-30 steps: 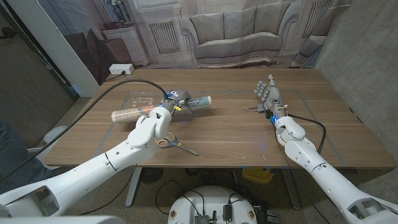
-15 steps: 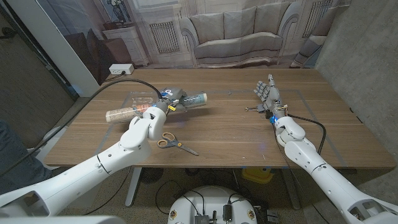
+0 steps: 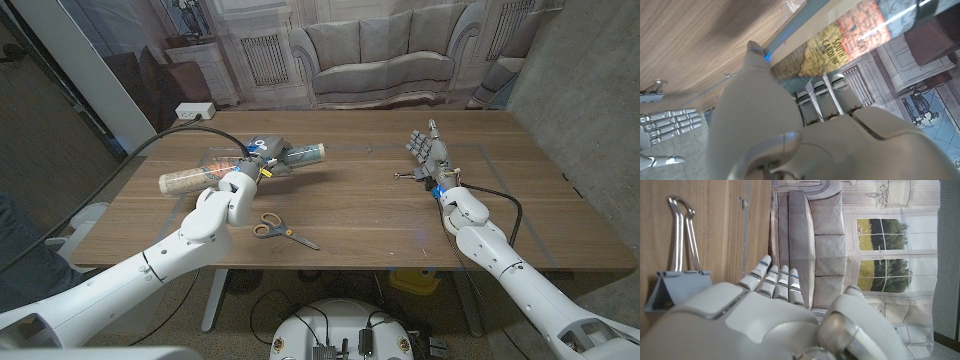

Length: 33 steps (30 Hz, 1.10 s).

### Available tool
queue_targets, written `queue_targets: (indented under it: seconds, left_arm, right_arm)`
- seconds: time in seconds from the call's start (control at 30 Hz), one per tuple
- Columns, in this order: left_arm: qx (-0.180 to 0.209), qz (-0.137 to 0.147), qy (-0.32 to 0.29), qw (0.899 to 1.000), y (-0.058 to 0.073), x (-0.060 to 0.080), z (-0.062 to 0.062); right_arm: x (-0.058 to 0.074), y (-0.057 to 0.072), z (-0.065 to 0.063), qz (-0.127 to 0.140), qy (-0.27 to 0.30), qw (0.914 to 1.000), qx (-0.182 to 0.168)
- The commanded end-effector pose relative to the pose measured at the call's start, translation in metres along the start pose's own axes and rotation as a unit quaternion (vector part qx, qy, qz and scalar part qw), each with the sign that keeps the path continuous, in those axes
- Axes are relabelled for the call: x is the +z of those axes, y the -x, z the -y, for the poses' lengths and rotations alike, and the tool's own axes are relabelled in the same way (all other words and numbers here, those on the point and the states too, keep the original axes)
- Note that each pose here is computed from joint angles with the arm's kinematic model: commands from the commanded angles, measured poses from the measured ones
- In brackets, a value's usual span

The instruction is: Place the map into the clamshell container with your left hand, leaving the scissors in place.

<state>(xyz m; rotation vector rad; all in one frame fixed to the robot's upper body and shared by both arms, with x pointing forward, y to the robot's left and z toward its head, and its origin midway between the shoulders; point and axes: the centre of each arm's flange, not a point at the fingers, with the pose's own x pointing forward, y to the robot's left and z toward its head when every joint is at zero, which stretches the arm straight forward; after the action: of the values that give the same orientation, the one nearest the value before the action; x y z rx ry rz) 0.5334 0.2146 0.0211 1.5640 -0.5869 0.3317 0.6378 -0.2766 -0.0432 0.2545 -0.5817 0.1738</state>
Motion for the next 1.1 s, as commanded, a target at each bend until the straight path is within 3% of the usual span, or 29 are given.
queue_targets:
  seconds: [0.03, 0.73, 1.1]
  left_arm:
    - [0.014, -0.009, -0.017, 1.000, -0.001, -0.016, -0.005]
    - [0.045, -0.024, -0.019, 0.998, -0.001, -0.045, -0.004]
    - [0.055, -0.031, -0.028, 0.998, -0.006, -0.061, -0.002]
  right_arm:
    - [-0.004, -0.001, 0.001, -0.006, -0.004, 1.0000, -0.001]
    - [-0.005, -0.009, -0.003, -0.012, -0.005, 0.9999, 0.004]
    - [-0.008, -0.011, -0.004, -0.015, -0.006, 0.9999, 0.002]
